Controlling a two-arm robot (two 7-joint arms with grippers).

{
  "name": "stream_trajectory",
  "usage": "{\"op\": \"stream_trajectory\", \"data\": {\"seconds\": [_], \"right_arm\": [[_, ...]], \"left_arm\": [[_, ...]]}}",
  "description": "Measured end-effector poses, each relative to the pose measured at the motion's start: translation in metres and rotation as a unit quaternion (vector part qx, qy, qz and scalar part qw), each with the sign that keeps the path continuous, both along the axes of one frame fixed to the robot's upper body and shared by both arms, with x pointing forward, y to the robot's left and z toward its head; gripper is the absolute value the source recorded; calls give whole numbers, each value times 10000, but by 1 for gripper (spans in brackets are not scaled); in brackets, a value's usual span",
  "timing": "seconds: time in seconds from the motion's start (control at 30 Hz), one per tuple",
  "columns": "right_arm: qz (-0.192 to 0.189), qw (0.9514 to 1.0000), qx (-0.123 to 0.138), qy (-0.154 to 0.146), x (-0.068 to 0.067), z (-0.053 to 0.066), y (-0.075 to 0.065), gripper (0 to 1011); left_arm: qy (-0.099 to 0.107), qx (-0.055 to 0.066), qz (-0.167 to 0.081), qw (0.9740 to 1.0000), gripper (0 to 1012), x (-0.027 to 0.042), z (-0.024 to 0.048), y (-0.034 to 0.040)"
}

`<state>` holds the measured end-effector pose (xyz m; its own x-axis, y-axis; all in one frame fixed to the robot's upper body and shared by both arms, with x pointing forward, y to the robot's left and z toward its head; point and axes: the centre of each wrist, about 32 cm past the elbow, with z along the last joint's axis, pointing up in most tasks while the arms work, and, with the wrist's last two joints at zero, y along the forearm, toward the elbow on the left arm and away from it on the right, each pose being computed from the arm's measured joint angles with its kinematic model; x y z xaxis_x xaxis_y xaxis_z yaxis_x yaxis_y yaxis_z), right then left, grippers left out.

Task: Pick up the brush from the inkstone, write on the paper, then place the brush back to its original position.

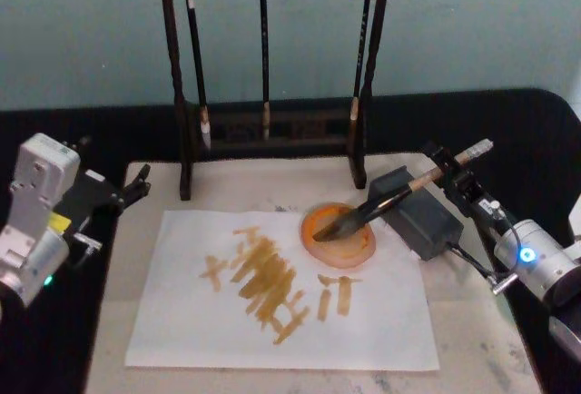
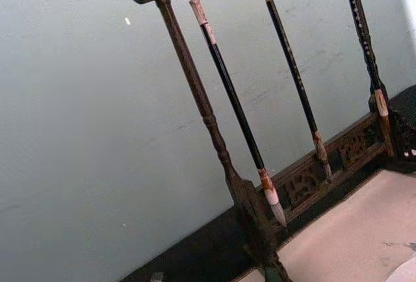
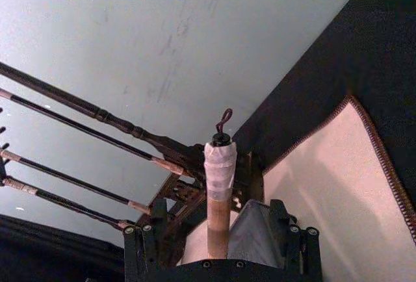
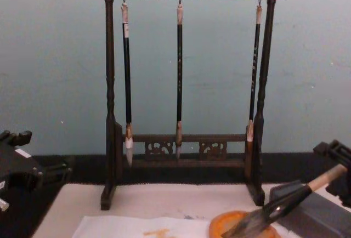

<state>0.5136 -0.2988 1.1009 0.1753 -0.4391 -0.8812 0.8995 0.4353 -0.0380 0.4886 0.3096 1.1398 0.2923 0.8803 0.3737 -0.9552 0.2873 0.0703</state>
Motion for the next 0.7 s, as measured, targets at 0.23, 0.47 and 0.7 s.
{"op": "stream_trajectory", "data": {"seconds": [0.23,0.47,0.7], "right_arm": [[-91,9999,-18,-81,-123,46,-24,1000],[-217,9996,-129,-161,-298,128,-31,1000],[-257,9988,-399,-117,-486,238,-3,1000]], "left_arm": [[0,0,0,10000,1010,0,0,0],[0,0,0,10000,1010,0,0,0],[0,0,0,10000,1009,0,0,0]]}}
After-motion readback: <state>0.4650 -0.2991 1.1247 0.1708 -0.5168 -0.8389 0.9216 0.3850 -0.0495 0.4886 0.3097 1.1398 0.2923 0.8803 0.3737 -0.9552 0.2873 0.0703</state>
